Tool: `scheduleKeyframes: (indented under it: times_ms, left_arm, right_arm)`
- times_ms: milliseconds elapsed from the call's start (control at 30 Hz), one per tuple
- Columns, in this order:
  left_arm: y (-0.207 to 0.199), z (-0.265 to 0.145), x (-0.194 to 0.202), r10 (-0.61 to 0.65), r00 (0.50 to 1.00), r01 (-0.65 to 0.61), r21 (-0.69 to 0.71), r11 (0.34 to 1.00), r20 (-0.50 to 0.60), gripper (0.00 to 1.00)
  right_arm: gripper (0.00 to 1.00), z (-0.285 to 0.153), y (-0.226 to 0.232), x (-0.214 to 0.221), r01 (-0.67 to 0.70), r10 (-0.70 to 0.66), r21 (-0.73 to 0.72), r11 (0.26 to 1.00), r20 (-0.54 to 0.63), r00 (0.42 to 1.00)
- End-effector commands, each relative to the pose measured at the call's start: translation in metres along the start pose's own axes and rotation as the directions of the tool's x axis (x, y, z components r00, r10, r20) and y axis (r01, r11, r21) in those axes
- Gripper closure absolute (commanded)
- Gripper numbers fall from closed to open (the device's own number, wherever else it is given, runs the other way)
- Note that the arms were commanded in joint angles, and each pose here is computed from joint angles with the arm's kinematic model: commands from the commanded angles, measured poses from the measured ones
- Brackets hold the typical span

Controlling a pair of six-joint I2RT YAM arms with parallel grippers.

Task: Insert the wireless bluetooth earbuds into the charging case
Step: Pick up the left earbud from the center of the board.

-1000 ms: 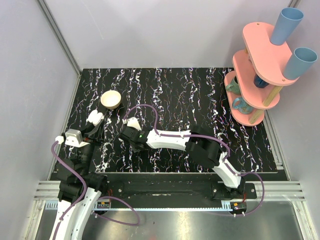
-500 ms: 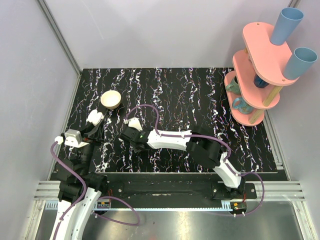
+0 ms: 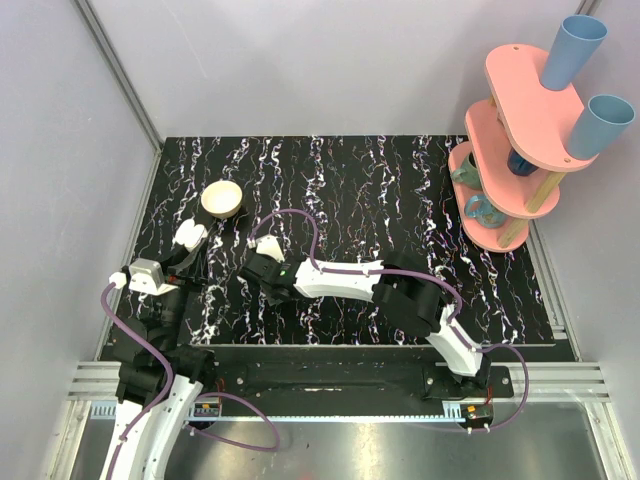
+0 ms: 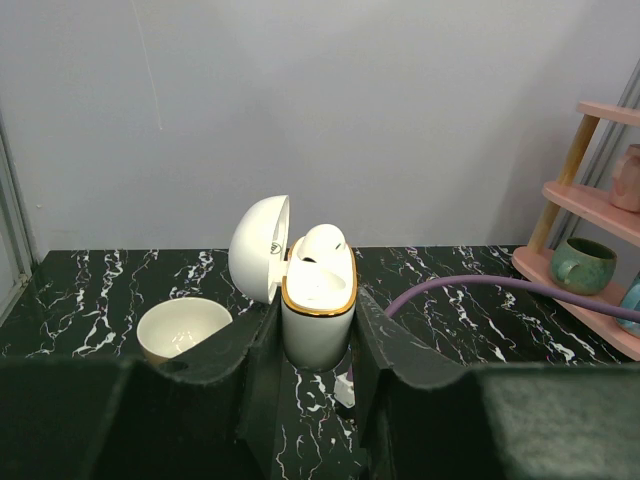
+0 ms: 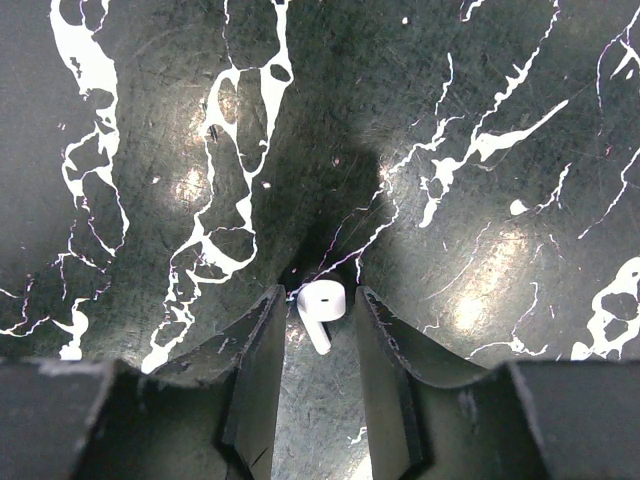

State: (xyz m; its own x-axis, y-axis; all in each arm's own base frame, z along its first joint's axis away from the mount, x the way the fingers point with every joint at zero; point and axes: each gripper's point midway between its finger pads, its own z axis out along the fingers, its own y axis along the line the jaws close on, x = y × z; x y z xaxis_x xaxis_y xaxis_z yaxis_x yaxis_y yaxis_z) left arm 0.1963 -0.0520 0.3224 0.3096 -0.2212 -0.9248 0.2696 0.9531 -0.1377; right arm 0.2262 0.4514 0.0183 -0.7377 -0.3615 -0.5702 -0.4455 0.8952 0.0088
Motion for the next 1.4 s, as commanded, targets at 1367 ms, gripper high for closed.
scheduleKeyframes:
  times_ms: [1367]
  left_arm:
    - [-0.005, 0.008, -0.005, -0.009, 1.000, 0.008, 0.026, 1.000, 0.006, 1.00]
  right_arm:
    - [0.80, -0.040, -0.018, -0.047, 0.018, -0.029, 0.063, 0.998, 0.171, 0.985]
